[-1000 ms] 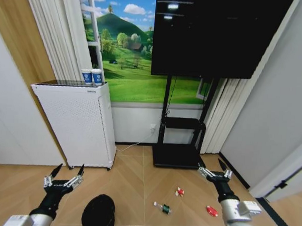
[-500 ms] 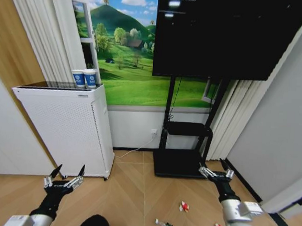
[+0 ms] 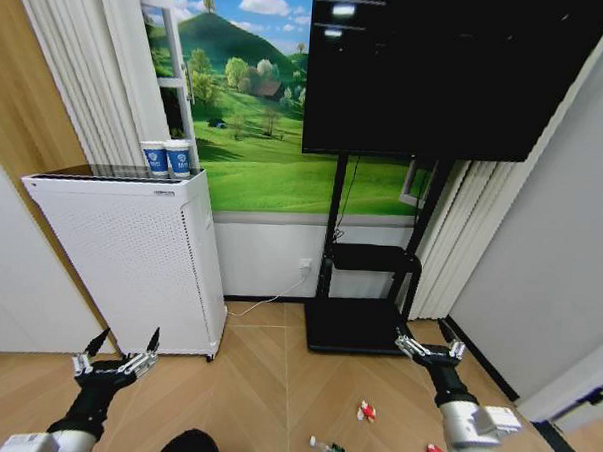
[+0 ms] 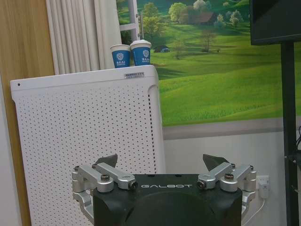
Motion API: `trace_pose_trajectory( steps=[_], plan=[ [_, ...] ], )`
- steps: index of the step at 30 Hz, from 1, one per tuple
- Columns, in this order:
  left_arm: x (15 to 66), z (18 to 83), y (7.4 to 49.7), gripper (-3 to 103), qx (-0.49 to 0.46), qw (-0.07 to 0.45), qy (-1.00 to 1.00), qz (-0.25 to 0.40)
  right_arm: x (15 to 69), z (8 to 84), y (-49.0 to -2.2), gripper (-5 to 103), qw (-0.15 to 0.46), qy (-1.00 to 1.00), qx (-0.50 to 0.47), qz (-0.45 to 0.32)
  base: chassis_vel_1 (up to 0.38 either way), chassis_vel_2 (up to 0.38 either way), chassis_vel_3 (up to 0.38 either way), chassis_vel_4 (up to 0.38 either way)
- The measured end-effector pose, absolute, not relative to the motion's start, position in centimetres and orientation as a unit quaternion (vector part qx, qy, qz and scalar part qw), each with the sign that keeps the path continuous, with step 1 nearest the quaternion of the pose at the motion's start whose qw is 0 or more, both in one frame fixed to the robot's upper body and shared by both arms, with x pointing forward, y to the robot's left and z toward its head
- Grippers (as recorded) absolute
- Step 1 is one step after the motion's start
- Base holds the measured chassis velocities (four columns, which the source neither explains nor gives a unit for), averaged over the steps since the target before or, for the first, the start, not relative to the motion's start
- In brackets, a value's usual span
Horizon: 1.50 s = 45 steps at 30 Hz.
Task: Pick up the trash bin and place the garbage on the floor into it.
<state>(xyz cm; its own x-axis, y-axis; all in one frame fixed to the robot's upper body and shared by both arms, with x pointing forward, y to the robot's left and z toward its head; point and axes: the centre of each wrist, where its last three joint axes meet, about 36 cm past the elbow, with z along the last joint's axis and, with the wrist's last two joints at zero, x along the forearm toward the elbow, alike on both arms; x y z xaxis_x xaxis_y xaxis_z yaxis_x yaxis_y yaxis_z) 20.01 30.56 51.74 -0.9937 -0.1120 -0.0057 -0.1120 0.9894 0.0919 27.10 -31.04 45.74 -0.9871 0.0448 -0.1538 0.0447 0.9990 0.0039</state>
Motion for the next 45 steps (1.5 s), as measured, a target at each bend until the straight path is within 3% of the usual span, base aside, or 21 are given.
trace_pose_trajectory(
  steps=[28,45],
  plan=[
    [20.0,51.5,30.7,99,-0.065,0.001,0.997,0.030,26.7,45.1,-30.9,100,0.075,0.997,0.026,-0.006,0.000,0.000,0.000,0.000],
    [20.3,51.2,30.0,99,-0.021,-0.001,0.999,0.027,26.3,43.5,-30.2,100,0.064,0.998,-0.002,-0.016,0.000,0.000,0.000,0.000]
  ],
)
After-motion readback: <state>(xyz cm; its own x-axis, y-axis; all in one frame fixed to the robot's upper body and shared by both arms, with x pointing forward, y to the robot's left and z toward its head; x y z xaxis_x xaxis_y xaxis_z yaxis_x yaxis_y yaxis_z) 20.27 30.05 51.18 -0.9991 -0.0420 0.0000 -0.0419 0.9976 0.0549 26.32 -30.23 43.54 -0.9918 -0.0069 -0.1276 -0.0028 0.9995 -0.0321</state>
